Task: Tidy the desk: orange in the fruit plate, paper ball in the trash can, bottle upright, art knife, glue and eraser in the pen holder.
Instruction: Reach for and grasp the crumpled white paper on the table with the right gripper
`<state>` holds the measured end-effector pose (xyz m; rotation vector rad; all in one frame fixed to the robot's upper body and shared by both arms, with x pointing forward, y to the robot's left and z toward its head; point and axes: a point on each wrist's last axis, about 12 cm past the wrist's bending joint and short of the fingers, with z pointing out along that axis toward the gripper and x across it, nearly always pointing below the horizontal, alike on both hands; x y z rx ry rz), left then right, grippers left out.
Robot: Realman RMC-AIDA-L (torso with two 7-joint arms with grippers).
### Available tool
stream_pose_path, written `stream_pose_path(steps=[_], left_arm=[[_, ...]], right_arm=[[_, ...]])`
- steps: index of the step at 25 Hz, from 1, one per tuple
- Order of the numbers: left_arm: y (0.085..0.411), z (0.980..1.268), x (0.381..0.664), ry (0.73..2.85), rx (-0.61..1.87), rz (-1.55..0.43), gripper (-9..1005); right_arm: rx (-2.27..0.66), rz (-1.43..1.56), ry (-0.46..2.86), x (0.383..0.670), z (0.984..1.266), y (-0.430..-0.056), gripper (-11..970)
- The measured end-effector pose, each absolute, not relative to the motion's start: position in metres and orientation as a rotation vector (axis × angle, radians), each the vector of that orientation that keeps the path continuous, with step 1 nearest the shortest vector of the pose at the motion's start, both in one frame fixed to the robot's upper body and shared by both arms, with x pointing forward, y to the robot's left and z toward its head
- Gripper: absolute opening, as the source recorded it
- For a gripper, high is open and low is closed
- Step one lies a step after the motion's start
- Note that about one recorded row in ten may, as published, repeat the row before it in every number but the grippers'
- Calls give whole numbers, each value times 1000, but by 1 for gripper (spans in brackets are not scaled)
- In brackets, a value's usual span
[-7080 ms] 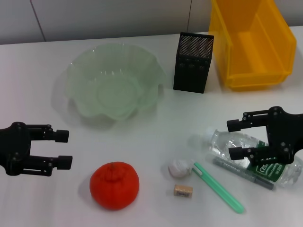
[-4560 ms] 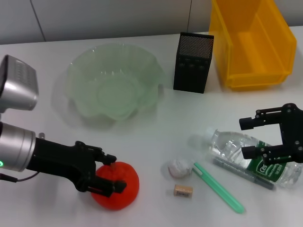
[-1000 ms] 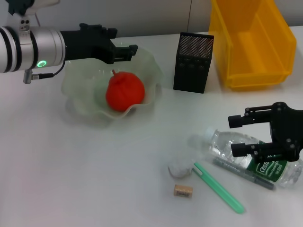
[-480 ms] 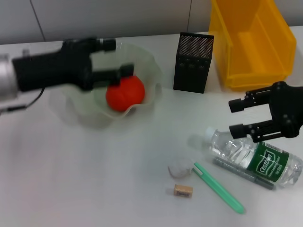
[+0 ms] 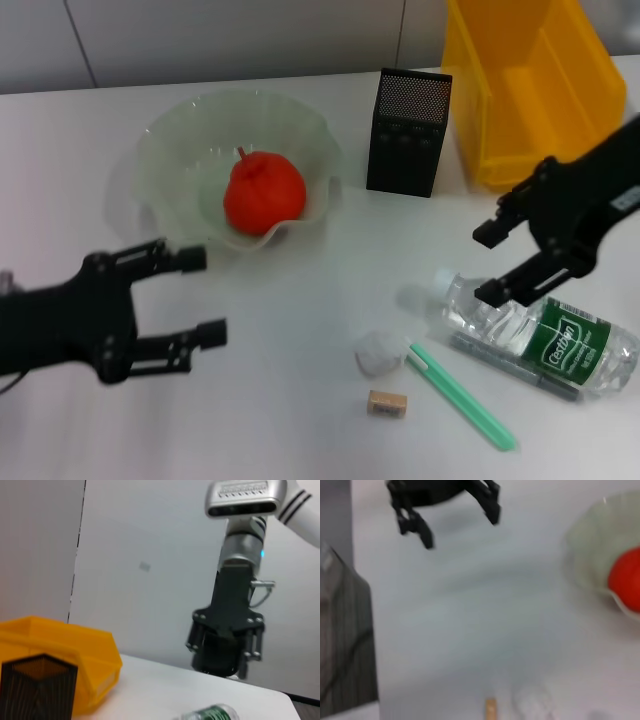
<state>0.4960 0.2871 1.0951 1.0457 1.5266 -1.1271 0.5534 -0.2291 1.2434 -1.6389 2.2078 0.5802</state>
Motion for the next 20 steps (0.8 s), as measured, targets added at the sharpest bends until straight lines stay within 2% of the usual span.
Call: stream_pose_path(steps=[9, 20], left_arm=[[298, 1079, 474, 1577, 1065, -1130, 842], [291, 1073, 473, 1606, 1085, -1147, 842]], right_arm=[[-1759, 357, 2309, 566, 1232, -175, 540], [-1876, 360, 2391, 574, 1184, -140, 532]])
